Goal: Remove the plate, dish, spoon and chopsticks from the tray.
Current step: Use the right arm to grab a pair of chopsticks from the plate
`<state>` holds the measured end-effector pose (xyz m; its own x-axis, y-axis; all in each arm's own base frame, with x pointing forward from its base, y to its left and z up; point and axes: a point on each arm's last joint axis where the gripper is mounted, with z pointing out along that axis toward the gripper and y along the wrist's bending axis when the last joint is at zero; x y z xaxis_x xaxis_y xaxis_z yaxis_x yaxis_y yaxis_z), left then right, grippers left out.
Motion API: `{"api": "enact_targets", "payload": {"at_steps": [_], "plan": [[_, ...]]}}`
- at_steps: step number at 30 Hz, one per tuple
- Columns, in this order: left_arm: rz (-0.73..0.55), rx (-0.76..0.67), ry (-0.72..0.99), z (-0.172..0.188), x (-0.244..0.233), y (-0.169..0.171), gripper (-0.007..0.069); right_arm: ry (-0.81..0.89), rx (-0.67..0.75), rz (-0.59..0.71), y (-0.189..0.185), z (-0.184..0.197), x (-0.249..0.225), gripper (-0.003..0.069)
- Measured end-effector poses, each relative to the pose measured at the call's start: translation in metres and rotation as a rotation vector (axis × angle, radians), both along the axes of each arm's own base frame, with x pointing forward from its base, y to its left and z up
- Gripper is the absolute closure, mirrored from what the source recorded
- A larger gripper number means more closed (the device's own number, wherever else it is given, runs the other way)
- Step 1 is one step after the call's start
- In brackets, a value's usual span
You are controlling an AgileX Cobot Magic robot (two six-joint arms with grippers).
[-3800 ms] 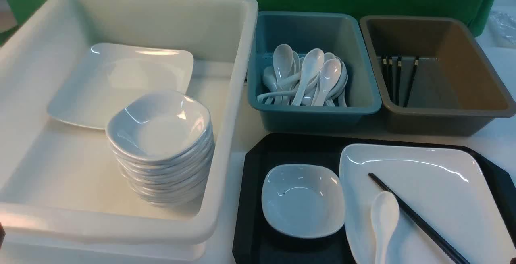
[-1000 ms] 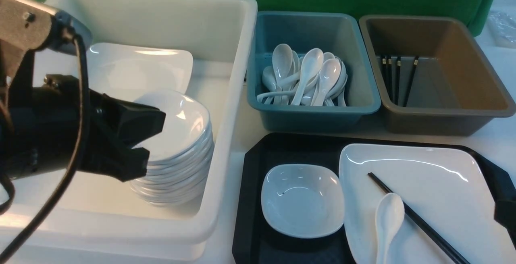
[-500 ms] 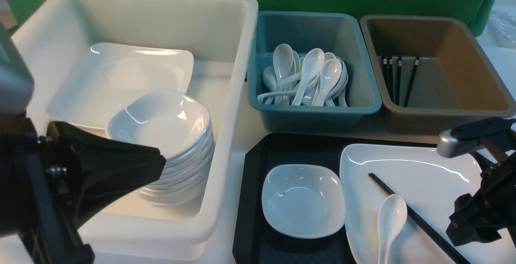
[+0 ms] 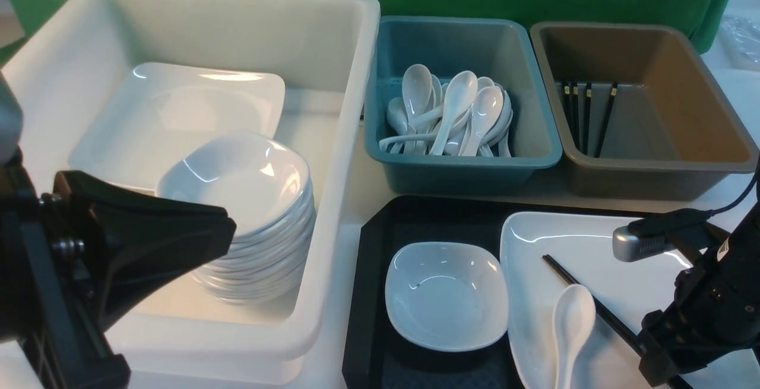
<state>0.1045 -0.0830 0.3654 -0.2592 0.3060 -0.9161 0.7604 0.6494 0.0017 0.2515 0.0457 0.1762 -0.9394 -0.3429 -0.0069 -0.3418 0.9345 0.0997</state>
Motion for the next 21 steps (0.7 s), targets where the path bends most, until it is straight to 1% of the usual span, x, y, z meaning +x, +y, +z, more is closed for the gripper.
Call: {"api": "enact_targets", "payload": {"at_steps": [3,6,11,14,17,21], "plan": [[0.004,-0.002,-0.004,0.0,0.0,0.0,0.0618,-0.003,-0.002,0.011,0.0,-0.007,0.004,0.0175],[0.004,-0.002,-0.004,0.0,0.0,0.0,0.0618,-0.008,-0.002,0.015,0.0,-0.009,0.005,0.0193],[0.004,-0.002,-0.004,0.0,0.0,0.0,0.0618,-0.001,-0.014,0.029,-0.001,-0.011,0.005,0.0315],[0.004,-0.002,-0.004,0.0,0.0,0.0,0.0618,-0.001,-0.017,0.032,-0.001,-0.011,0.006,0.0348],[0.004,-0.002,-0.004,0.0,0.0,0.0,0.0618,0.008,-0.021,0.034,-0.001,-0.013,0.006,0.033],[0.004,-0.002,-0.004,0.0,0.0,0.0,0.0618,0.023,-0.02,0.033,-0.001,-0.015,0.008,0.0259]]}}
